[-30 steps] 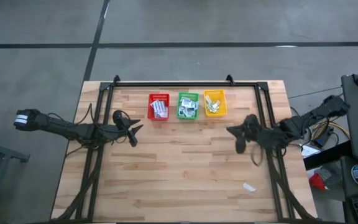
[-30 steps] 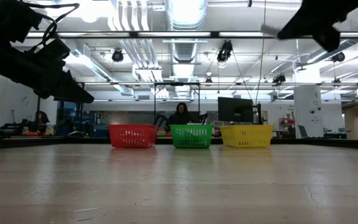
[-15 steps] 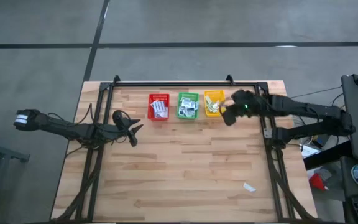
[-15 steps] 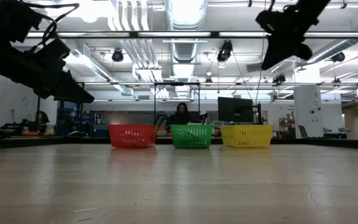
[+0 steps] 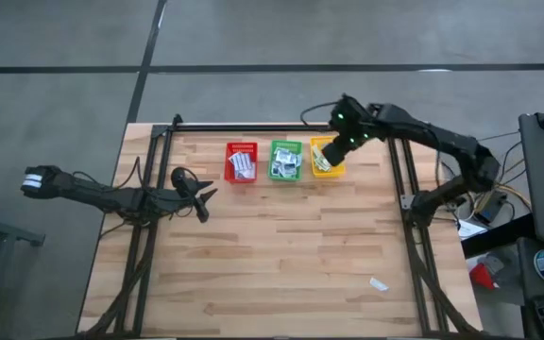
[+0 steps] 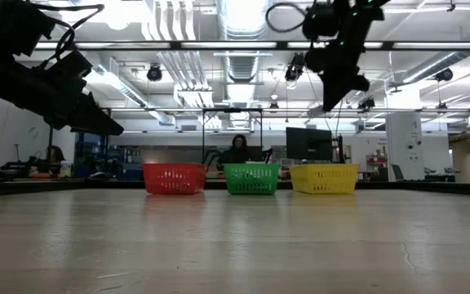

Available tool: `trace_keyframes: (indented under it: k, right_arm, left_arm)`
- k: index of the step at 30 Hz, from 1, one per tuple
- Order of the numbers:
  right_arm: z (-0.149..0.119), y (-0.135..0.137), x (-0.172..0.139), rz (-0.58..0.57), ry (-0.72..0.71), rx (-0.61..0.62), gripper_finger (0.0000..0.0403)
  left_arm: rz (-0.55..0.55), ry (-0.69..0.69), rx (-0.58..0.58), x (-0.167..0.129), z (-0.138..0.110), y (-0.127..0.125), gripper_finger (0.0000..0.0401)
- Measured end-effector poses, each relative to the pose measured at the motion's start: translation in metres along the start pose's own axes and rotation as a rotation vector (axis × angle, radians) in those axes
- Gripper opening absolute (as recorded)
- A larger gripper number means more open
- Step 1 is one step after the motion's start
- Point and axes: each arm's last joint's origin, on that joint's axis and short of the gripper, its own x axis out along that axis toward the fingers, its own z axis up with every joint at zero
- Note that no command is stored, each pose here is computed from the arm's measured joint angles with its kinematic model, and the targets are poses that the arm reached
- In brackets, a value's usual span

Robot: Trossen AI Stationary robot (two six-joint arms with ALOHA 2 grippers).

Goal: Pick & Place First Aid Supplies
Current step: Put the green bandage into the yellow basket

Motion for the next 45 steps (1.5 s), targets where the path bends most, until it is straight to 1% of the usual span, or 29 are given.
trace_keyframes:
  k: [4, 7, 15, 20, 27, 32, 38, 41, 45]
  right_arm:
    - [0.016, -0.009, 0.019, -0.039, 0.115, -0.028, 0.0008]
    - [0.023, -0.013, 0.037, -0.055, 0.177, -0.057, 0.0008]
    - [0.022, -0.020, 0.086, -0.054, 0.323, -0.105, 0.0008]
    - [0.025, -0.019, 0.106, -0.050, 0.325, -0.132, 0.0008]
    - [0.025, -0.020, 0.120, -0.057, 0.351, -0.156, 0.0008]
    - [0.024, -0.020, 0.125, -0.045, 0.366, -0.228, 0.0008]
    - [0.024, -0.020, 0.126, -0.034, 0.363, -0.280, 0.0009]
    - [0.025, -0.021, 0.126, -0.023, 0.362, -0.324, 0.0018]
    - [0.025, -0.020, 0.126, -0.020, 0.355, -0.337, 0.0046]
  left_arm:
    - [0.000, 0.000, 0.000, 0.000, 0.000, 0.000, 0.0133]
    - [0.000, 0.000, 0.001, 0.000, 0.000, 0.000, 0.0133]
    - [0.001, 0.000, 0.003, 0.000, 0.000, 0.000, 0.0133]
    - [0.001, 0.000, 0.003, 0.000, 0.000, 0.000, 0.0133]
    - [0.001, 0.000, 0.003, 0.000, 0.000, 0.000, 0.0133]
    - [0.002, 0.000, 0.006, 0.000, 0.000, 0.000, 0.0133]
    - [0.006, -0.001, 0.007, 0.000, 0.000, 0.000, 0.0133]
    - [0.006, -0.001, 0.007, 0.000, 0.000, 0.000, 0.0133]
    - [0.006, -0.001, 0.007, 0.000, 0.000, 0.000, 0.0133]
